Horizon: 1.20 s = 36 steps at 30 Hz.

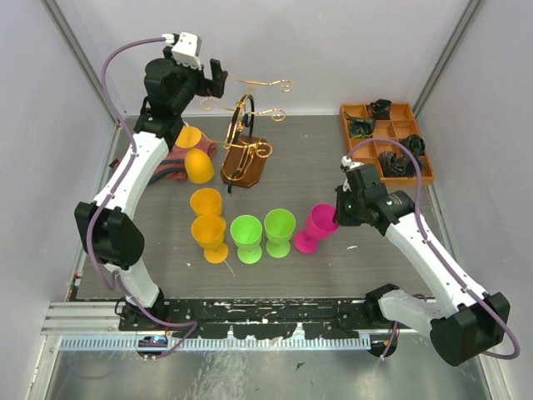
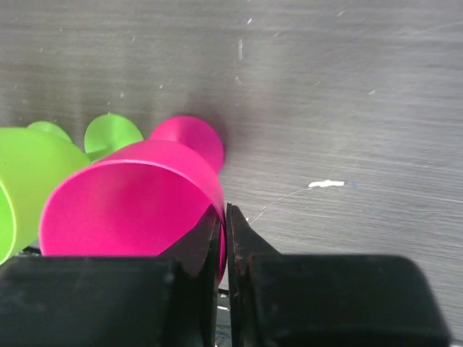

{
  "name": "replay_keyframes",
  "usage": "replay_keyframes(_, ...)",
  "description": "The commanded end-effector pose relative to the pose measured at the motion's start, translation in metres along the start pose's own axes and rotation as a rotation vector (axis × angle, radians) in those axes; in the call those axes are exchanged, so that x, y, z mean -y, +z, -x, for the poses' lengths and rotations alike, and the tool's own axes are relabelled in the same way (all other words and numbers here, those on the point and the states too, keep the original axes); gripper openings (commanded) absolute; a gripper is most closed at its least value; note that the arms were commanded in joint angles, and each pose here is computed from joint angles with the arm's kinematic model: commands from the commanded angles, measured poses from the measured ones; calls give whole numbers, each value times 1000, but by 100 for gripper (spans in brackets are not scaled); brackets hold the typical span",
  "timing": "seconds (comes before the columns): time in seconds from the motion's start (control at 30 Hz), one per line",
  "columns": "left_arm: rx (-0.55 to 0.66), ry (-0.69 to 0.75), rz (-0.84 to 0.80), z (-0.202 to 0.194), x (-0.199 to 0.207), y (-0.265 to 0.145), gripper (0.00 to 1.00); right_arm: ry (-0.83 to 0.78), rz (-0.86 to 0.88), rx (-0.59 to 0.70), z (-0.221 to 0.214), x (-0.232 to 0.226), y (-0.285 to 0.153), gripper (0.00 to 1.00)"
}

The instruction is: Place the wine glass upside down on the wine glass rack

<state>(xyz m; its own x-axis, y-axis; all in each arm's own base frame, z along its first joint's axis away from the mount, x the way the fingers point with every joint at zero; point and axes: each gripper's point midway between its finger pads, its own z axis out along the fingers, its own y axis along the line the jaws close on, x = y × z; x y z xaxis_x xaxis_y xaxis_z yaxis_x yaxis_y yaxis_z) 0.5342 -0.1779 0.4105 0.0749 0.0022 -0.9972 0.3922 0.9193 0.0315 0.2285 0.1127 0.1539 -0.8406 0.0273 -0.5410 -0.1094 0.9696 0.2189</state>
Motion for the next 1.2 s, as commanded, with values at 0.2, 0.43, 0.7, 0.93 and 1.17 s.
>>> replay_keyframes(0.2, 15, 9, 121, 29, -20, -10, 98, -3, -494, 439, 147, 55, -108, 0)
replay_keyframes(0.43, -51, -134, 200, 44, -32, -21, 98, -19, -711, 877, 275, 60, -170, 0)
replay_keyframes(0.7, 64, -539, 276, 63, -64, -47, 98, -69, -215, 1359, 376, -36, -175, 0)
replay_keyframes(0.93, 231, -906, 168, 90, -51, -60, 98, -172, 191, 1679, 408, -123, -177, 0)
replay_keyframes(1.17, 335, -1147, 18, 112, -35, -57, 99, -248, 345, 1751, 409, -187, -135, 0)
